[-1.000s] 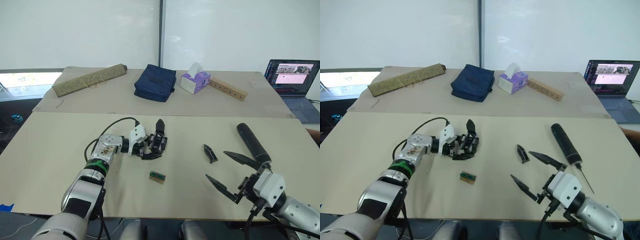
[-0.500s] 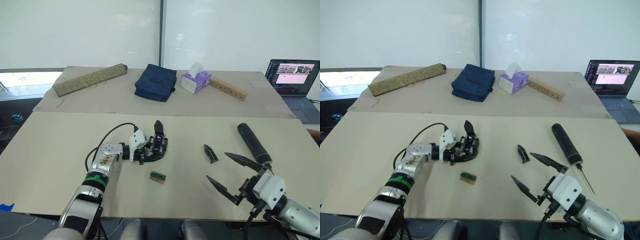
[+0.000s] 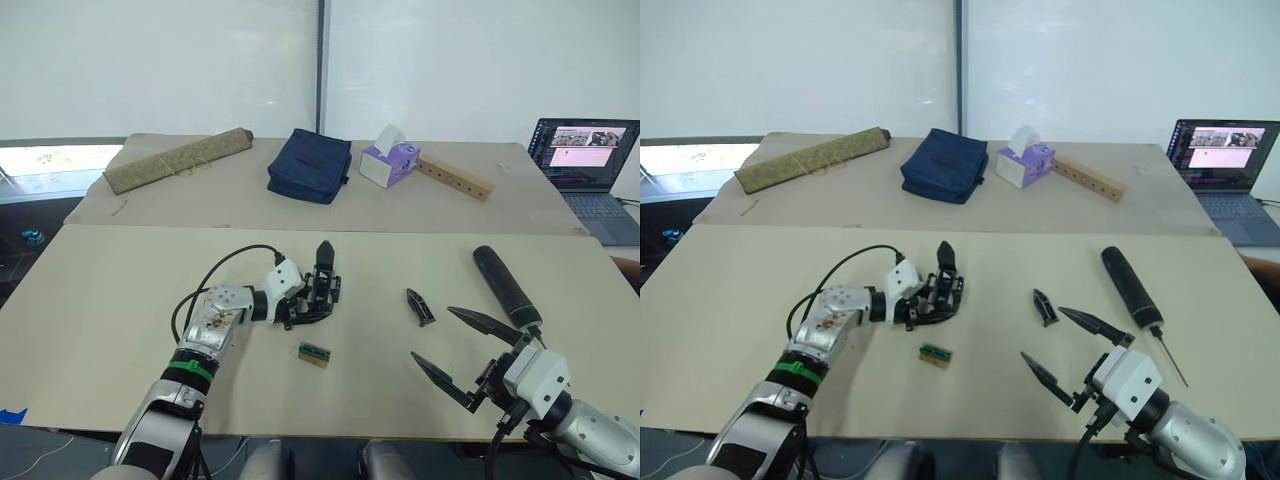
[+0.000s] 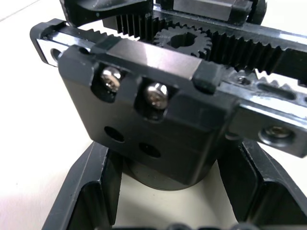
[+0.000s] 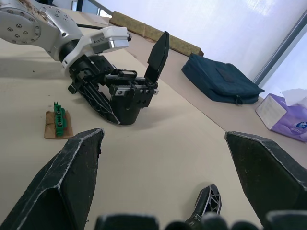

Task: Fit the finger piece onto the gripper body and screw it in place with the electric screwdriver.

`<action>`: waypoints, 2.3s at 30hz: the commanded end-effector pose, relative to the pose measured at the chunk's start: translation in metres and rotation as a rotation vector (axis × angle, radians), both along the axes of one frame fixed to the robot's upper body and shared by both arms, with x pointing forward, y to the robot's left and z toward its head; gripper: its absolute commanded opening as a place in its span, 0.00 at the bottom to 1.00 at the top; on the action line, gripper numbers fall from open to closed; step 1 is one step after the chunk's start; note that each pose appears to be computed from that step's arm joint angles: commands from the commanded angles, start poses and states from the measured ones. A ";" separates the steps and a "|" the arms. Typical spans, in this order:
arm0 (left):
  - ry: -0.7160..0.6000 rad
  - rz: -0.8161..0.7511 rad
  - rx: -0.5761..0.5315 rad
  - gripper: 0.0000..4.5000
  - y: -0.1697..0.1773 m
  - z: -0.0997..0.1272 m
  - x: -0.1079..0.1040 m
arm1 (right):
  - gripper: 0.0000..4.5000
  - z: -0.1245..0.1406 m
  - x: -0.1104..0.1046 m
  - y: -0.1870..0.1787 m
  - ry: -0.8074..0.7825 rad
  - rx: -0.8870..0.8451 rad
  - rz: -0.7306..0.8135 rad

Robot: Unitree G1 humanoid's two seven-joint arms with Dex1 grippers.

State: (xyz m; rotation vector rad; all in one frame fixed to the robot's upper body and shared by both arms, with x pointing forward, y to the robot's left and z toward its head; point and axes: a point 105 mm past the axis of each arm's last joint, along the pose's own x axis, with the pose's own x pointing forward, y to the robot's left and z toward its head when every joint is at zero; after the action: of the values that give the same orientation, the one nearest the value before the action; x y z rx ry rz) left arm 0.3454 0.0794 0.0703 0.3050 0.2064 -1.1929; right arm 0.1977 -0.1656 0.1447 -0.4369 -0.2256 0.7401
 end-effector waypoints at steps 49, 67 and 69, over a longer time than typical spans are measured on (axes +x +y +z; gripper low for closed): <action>-0.114 -0.166 -0.269 0.99 0.059 0.118 -0.069 | 1.00 -0.037 0.114 -0.016 0.868 -0.209 -0.473; -0.171 0.012 -0.560 1.00 0.059 0.165 -0.045 | 0.25 0.009 0.124 -0.019 0.561 -0.104 -0.358; -0.154 0.094 -0.768 1.00 0.052 0.199 -0.036 | 0.25 0.060 0.128 -0.020 0.247 -0.115 -0.321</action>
State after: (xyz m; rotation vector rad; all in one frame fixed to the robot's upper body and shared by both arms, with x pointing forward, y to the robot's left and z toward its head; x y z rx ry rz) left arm 0.3106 0.1329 0.2319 -0.1906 -0.2616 -1.1211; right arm 0.3197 -0.1881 0.1331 -0.3504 0.4700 0.5006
